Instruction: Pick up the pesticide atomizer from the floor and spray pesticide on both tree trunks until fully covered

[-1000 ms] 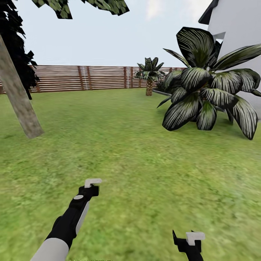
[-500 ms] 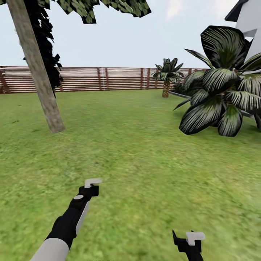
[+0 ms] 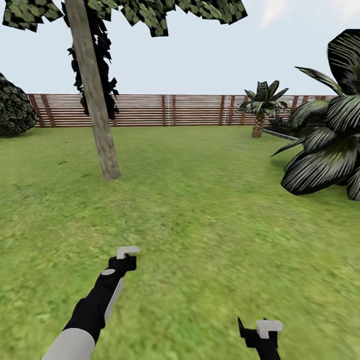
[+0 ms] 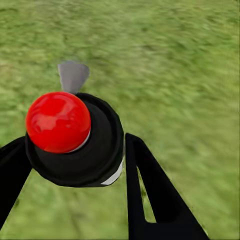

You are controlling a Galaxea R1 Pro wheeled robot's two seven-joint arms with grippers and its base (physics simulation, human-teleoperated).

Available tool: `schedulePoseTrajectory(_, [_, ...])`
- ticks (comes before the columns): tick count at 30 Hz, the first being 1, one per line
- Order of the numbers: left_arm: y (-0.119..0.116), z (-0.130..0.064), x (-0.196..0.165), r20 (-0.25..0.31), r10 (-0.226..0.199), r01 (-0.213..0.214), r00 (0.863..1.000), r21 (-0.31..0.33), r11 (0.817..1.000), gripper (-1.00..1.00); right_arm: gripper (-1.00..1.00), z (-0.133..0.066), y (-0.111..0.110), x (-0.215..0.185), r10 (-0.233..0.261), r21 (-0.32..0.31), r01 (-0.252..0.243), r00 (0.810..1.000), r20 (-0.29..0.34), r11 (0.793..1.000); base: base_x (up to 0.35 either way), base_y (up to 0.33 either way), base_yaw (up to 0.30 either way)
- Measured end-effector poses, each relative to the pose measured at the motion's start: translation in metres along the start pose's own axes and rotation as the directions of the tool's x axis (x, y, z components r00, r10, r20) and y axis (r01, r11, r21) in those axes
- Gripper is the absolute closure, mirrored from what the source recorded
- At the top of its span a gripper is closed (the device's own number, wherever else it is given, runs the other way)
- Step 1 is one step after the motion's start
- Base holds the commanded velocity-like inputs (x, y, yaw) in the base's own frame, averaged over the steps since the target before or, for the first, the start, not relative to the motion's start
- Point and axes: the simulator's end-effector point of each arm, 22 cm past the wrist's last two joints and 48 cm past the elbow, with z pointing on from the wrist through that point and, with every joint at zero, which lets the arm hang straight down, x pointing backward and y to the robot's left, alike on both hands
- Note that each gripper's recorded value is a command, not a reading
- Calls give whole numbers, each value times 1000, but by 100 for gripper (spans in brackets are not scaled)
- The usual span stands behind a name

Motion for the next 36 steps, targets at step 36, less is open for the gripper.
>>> schedulePoseTrajectory(36, [4,-23,-12,261,-28,29,965,1,1000,100,-100,0,0,-8,0,0,0,1000,17,1000,185,259,231])
